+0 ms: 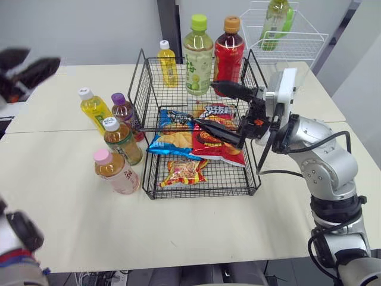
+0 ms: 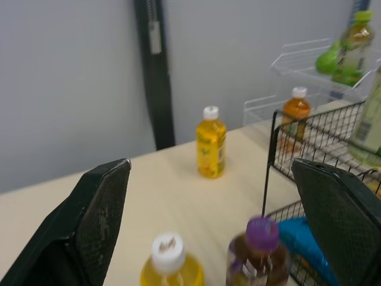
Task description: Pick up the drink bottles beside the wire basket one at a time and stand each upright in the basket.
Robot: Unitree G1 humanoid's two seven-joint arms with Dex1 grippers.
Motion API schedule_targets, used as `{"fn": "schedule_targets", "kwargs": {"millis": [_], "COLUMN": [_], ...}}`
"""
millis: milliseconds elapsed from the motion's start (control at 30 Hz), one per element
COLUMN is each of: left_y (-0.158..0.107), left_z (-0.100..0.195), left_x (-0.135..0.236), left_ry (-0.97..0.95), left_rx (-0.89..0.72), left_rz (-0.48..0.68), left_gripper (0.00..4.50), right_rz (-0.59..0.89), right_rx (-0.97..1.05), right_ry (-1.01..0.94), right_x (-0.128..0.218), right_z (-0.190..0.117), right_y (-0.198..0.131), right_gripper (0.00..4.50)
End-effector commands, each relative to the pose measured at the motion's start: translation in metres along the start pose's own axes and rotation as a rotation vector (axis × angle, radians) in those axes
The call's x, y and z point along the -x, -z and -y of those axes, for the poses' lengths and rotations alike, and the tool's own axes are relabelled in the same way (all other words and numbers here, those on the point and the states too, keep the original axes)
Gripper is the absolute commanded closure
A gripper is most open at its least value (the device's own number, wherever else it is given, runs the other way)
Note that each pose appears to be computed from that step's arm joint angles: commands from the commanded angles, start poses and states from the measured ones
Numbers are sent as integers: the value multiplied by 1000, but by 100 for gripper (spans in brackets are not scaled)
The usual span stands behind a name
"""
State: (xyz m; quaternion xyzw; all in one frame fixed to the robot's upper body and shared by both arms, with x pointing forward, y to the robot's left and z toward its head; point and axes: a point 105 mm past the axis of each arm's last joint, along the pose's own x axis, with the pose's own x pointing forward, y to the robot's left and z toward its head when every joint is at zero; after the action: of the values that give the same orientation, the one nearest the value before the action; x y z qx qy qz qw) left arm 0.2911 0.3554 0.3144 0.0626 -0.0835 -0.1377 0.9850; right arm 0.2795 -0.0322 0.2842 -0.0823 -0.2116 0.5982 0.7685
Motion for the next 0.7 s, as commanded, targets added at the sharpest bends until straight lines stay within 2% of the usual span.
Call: {"fn": "schedule_targets", "kwargs": {"millis": [33,267,333,467,700], "left_y": [8,75,84,85,76], "left_z": [1,15,18,24,27], "left_x": [47,114,121,123,105], "left_ry": [-103,-240,-249,-247,-216], "left_rx": [-11,109,123,130,115], "left_rz": [21,-97,-125,-136,-111], "left_gripper": [3,3,3,3,3], "right_rz": [48,60,59,56,55], "right_rx": [-2,-32,-30,-25,-14], "right_ry": [-93,-159,-163,-158,-135], "right_x": [-5,-9,-10,-9,-9], "right_z": [-5,-10,-11,-10,-8], "right_y": [-11,-11,-10,-9,-10], "right_gripper": [0,0,0,0,0]}}
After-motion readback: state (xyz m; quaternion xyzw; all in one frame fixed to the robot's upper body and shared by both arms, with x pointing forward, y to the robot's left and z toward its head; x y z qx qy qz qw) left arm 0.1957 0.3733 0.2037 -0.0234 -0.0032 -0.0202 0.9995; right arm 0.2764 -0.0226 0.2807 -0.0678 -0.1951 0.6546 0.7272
